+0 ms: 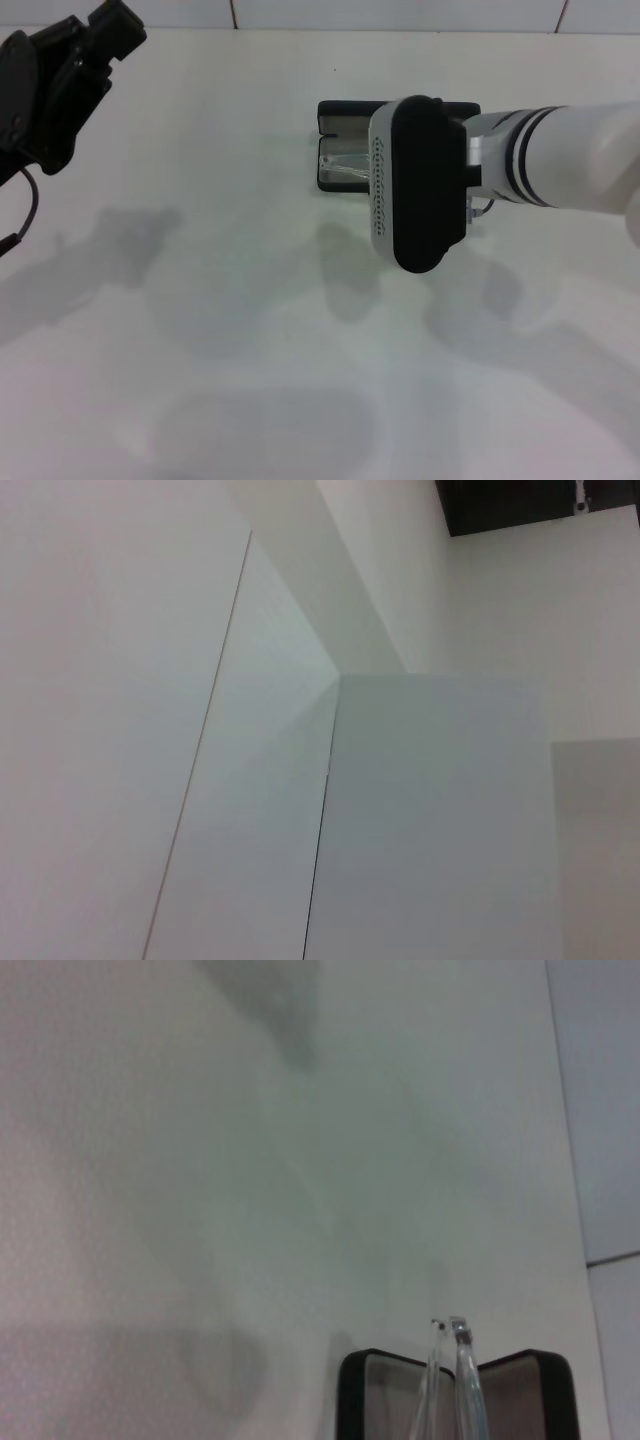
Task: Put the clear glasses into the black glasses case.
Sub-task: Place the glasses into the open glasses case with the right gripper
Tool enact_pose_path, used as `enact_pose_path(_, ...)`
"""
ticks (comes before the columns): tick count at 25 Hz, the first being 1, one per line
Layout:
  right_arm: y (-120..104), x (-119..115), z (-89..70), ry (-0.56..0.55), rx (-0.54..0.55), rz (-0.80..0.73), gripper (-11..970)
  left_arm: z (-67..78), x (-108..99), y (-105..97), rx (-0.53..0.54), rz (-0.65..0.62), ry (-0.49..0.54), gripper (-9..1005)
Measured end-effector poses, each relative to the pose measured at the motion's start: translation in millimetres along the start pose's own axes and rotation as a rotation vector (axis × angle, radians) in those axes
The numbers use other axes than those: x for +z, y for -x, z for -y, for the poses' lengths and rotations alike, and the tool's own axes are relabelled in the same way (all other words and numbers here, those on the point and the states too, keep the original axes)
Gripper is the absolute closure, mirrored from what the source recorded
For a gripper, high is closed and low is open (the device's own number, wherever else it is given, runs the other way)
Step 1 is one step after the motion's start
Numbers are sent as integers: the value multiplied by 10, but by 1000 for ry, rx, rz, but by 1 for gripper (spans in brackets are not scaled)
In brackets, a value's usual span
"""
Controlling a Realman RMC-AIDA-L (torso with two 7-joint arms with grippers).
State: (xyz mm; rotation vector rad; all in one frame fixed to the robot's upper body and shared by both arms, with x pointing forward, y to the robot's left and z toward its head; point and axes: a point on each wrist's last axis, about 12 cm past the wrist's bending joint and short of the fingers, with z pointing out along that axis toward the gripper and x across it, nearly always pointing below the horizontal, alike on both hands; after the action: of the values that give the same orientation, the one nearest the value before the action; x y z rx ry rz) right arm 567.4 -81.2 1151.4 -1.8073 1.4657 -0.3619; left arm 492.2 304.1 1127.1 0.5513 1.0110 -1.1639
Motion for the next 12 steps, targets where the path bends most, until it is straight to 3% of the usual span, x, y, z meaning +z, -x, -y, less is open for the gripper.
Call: enact_pose_path(12,-141,165,-37,-20,14,-3,884,44,-16,-48,-13,7,11,933)
